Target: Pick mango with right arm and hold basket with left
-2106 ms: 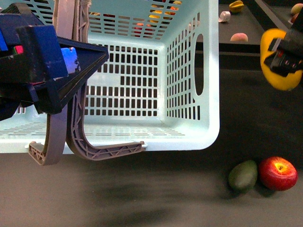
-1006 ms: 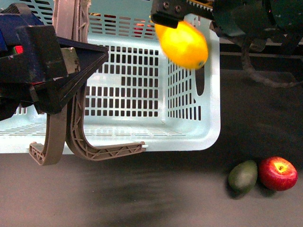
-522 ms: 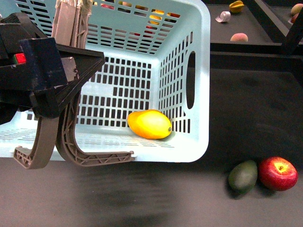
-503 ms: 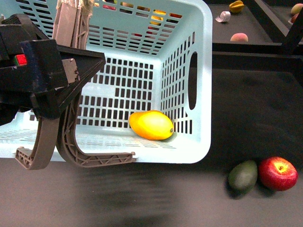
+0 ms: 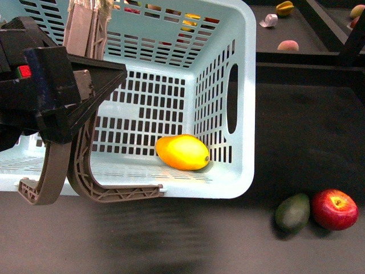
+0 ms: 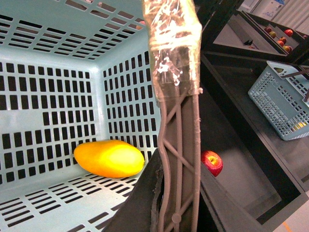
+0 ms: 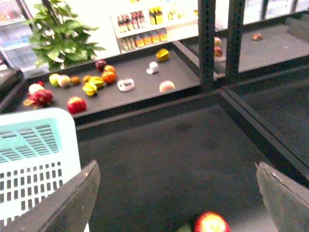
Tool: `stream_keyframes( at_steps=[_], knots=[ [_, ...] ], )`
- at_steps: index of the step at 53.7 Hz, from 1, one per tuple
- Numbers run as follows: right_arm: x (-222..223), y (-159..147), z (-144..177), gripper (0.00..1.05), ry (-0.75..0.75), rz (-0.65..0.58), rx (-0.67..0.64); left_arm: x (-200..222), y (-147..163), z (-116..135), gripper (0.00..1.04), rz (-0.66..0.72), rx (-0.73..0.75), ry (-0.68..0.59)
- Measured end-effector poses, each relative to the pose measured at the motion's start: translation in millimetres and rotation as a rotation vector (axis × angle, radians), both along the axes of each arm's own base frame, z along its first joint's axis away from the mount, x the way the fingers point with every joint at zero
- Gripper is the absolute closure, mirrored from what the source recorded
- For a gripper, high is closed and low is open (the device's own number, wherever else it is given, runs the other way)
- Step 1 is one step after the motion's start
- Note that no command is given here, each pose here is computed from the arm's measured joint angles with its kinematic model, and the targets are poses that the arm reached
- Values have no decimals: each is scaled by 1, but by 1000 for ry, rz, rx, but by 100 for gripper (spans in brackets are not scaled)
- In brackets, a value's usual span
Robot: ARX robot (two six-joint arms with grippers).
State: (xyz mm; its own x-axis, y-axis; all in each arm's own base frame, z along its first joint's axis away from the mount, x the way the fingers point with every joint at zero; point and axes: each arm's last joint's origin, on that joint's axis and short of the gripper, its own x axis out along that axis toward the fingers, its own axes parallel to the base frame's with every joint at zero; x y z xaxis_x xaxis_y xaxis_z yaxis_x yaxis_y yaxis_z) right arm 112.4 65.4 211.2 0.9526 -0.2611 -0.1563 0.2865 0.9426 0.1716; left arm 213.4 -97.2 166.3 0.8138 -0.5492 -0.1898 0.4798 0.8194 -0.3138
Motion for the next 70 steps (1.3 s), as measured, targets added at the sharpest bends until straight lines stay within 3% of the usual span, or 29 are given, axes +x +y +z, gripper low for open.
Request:
stream_keyframes(
  at_steps=[13,18,22,27,41,70],
  knots=[
    [-1,0,0,8,-8,6,15,0,0,0,93,-1,-1,1],
    [-2,-8,-8,24,-114,197,37,0,0,0,93,-9,0,0],
    [-4,-20,-13,42,-139,283,-89,0,0,0,93,-1,-3,3],
    [-12,-30,-21,62,-115,296,-162,0,0,0,93,-7,3,-2],
    [-15,-46,-28,104,-136,295,-189,0,0,0,93,-5,0,0],
    [-15,-65,-46,103,-131,279,-190,0,0,0,93,-2,0,0]
  ],
)
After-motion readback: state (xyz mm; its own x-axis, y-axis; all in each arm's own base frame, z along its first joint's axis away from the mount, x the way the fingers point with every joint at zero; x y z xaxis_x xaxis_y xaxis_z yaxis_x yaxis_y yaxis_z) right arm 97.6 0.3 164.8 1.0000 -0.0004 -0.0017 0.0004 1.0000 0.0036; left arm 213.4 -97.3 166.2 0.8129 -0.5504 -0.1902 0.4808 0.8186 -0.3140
